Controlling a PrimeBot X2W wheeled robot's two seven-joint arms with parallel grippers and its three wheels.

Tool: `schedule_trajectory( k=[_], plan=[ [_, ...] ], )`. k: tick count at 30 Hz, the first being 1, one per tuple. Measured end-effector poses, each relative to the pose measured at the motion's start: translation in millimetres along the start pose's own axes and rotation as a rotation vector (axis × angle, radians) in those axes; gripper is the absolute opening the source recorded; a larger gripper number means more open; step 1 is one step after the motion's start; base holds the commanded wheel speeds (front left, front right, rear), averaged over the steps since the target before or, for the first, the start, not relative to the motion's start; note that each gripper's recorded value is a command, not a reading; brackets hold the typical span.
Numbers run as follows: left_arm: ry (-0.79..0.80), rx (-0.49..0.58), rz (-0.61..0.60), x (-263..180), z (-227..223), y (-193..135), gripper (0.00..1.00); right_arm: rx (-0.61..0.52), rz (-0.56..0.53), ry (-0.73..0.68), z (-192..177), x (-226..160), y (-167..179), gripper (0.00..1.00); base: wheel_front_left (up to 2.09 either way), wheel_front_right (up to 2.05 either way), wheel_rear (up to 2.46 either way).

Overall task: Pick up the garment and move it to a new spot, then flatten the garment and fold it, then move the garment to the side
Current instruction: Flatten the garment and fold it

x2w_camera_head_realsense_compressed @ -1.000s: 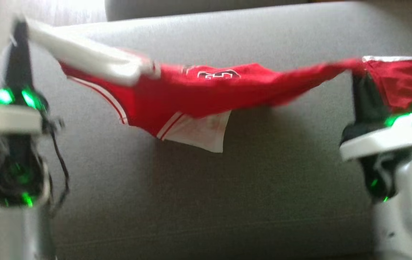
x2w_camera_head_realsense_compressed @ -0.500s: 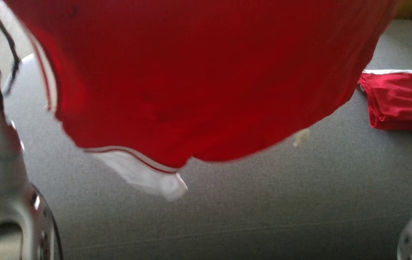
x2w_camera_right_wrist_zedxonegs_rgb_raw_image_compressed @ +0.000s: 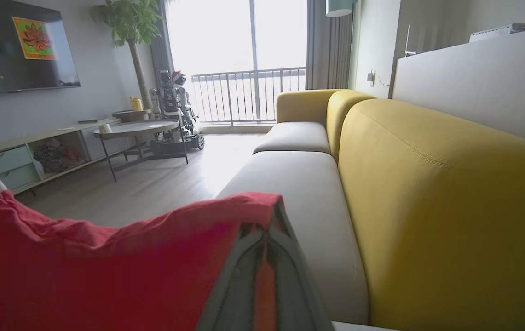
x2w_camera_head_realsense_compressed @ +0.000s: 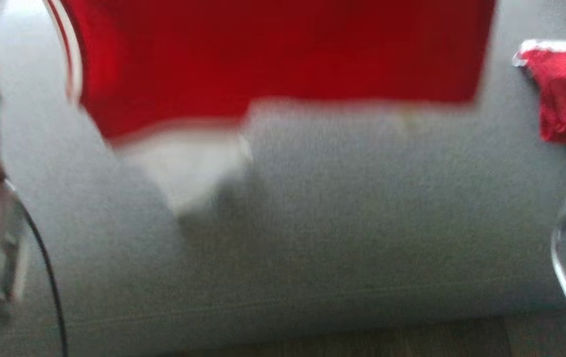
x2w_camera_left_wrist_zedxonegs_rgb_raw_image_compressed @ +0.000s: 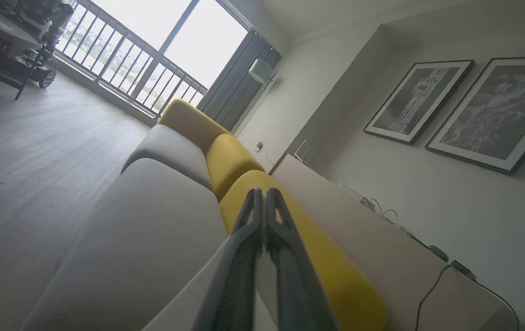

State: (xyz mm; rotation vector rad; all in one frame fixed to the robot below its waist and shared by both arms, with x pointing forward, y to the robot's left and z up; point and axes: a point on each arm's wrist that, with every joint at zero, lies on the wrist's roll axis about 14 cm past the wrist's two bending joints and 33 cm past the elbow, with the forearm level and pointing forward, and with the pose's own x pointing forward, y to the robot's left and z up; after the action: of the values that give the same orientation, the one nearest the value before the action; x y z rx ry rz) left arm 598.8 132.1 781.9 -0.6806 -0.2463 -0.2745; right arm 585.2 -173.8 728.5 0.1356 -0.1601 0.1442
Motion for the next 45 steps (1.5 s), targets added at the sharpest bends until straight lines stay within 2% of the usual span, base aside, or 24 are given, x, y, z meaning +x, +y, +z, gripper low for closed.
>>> schedule_trajectory(
  k=[5,9,12,13,15,19,22,27,34,37,41,45],
  plan=[
    [-0.100,0.133,-0.045,51,4,11,0.00,-0.050,-0.015,-0.067,-15,56,-3,0.00,0.00,0.00,0.00],
    [-0.181,0.150,-0.067,81,-7,33,0.00,-0.079,-0.040,-0.096,-39,91,-16,0.00,0.00,0.00,0.00],
    [-0.150,0.146,-0.045,92,-44,68,0.00,-0.102,-0.043,-0.027,-87,109,-21,0.00,0.00,0.00,0.00],
    [-0.109,0.143,-0.011,93,-75,97,0.00,-0.102,-0.047,0.039,-129,115,-26,0.00,0.00,0.00,0.00],
    [-0.068,0.119,0.030,90,-103,124,0.00,-0.081,-0.056,0.104,-170,116,-31,0.00,0.00,0.00,0.00],
    [0.039,0.102,0.081,67,-154,163,0.00,-0.049,-0.060,0.189,-227,113,-33,0.00,0.00,0.00,0.00],
    [0.120,0.063,0.083,37,-181,171,0.00,-0.044,-0.048,0.242,-253,100,-28,0.00,0.00,0.00,0.00],
    [0.133,-0.029,0.081,-3,-180,171,0.00,-0.033,-0.057,0.282,-265,72,-32,0.00,0.00,0.00,0.00],
    [0.112,-0.137,0.034,-70,-141,148,0.00,-0.014,-0.068,0.212,-225,32,-41,0.00,0.00,0.00,0.00],
    [0.165,-0.170,0.061,-116,-146,146,0.00,0.005,-0.066,0.238,-223,0,-42,0.00,0.00,0.00,0.00],
    [0.221,-0.233,0.154,-183,-156,143,0.00,0.021,-0.079,0.297,-227,-53,-51,0.00,0.00,0.00,0.00],
    [0.244,-0.291,0.216,-236,-159,129,0.00,0.027,-0.105,0.327,-222,-102,-58,0.00,0.00,0.00,0.00]
  ],
)
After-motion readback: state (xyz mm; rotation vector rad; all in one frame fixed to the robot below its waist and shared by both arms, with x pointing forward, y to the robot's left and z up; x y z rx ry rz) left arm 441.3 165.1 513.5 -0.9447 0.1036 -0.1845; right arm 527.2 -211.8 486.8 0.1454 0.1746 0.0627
